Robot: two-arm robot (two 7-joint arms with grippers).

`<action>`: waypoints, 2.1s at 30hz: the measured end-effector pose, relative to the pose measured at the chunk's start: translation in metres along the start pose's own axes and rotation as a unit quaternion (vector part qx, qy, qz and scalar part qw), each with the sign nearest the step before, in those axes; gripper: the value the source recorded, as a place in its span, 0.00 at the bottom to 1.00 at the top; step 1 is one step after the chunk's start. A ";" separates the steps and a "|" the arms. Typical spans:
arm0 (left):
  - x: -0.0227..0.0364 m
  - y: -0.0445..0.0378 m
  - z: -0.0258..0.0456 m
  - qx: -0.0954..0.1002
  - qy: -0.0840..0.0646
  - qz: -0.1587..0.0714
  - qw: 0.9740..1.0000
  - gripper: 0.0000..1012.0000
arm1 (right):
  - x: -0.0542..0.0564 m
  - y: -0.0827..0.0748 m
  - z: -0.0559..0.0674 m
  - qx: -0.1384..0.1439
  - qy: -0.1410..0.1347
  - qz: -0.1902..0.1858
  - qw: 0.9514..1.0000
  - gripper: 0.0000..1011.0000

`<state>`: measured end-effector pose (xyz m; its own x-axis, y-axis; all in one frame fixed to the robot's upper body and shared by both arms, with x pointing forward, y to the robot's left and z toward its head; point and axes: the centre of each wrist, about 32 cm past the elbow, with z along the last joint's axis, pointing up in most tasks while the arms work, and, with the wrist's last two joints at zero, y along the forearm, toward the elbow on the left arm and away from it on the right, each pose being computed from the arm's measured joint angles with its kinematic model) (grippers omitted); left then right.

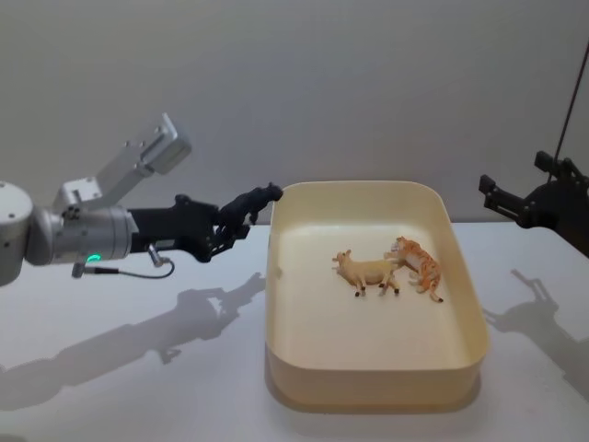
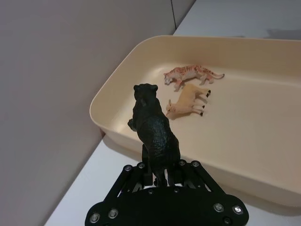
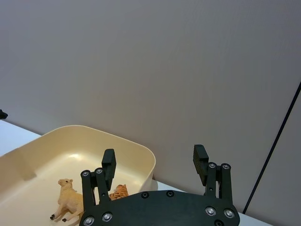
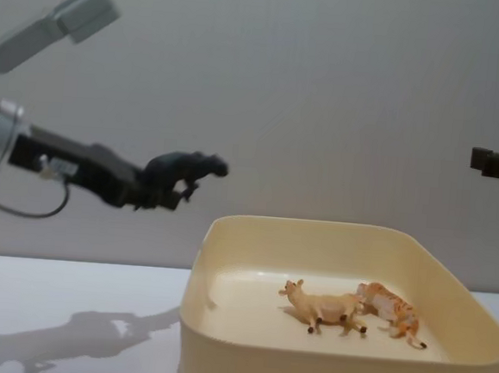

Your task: Pick up the toy alternately with two hands and place it into the central storage box.

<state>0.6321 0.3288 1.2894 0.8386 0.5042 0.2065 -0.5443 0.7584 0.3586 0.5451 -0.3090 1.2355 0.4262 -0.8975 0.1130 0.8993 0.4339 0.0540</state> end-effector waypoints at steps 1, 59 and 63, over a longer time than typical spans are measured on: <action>0.0002 -0.0011 0.0030 0.000 -0.005 -0.003 1.000 0.18 | 0.000 0.000 0.000 0.000 0.000 0.000 1.000 0.99; 0.0070 -0.0608 0.0416 0.149 -0.090 -0.107 0.979 0.99 | 0.000 0.000 0.000 0.000 0.000 0.000 1.000 0.99; 0.0071 -0.0612 0.0415 0.151 -0.090 -0.108 0.978 0.99 | 0.000 0.000 0.000 0.000 0.000 0.000 1.000 0.99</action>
<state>0.6724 0.2688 1.3067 0.9385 0.2440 0.2443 -0.3453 0.6688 0.6584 0.5451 -0.3090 1.2355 0.4262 -0.8976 0.1129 0.8994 0.4338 0.0540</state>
